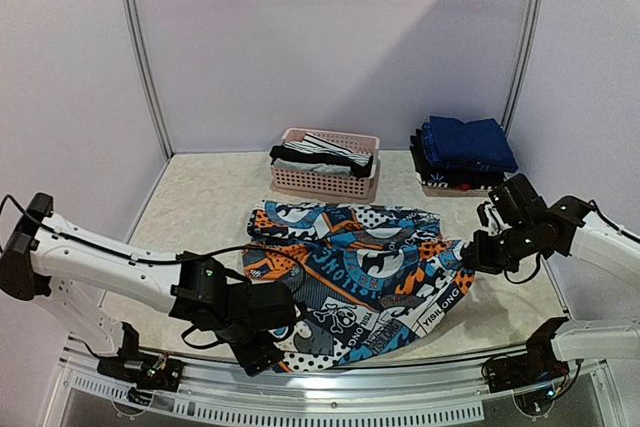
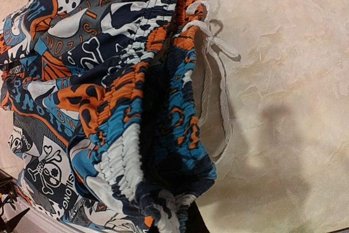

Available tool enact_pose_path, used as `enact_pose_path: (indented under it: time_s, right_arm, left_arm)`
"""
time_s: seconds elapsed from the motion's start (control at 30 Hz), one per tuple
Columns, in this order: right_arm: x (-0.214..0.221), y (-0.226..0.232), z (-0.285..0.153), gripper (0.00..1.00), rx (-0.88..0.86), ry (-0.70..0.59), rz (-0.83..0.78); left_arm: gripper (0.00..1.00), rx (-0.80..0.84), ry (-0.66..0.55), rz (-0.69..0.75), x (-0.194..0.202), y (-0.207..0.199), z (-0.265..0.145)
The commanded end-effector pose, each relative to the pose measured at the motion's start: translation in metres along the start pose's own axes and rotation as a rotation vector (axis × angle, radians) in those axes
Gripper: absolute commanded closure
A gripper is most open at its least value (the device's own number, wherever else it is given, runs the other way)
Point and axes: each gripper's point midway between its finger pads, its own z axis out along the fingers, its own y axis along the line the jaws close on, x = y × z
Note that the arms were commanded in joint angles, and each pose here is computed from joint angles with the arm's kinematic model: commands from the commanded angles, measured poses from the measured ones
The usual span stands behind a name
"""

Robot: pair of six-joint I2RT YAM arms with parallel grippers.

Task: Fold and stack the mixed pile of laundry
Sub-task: Fold the crumpled shorts at the center of the board.

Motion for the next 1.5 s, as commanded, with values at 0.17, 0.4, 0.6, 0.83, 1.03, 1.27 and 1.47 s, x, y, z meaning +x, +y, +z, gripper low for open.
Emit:
enact_pose_path:
  time_s: [0.17,0.4,0.6,0.83,1.03,1.27,1.47]
  right_arm:
    - [-0.003,-0.003,0.001,1.0,-0.005,-0.042,0.029]
    - [-0.003,-0.004,-0.001,1.0,-0.021,-0.065,0.039]
    - [-0.001,-0.004,0.0,1.0,-0.034,-0.072,0.038]
    - [-0.001,-0.004,0.001,1.0,-0.034,-0.071,0.036]
    - [-0.003,-0.005,-0.007,1.0,-0.028,-0.081,0.043]
    - [-0.013,-0.007,-0.024,1.0,-0.011,-0.138,0.067]
    - [-0.026,-0.008,-0.035,1.0,0.021,-0.182,0.082]
  left_arm:
    - [0.12,0.176,-0.09,0.021,0.021,-0.048,-0.008]
    - [0.25,0.198,-0.106,0.074,0.014,-0.075,0.015]
    - [0.5,0.178,-0.133,0.067,0.002,-0.08,0.028]
    - [0.75,0.141,-0.153,0.083,-0.008,-0.079,0.036]
    - [1.0,0.118,-0.179,0.081,-0.017,-0.074,0.014]
    - [1.0,0.108,-0.238,0.042,-0.029,-0.055,-0.039]
    - [1.0,0.102,-0.295,-0.076,-0.036,-0.016,-0.06]
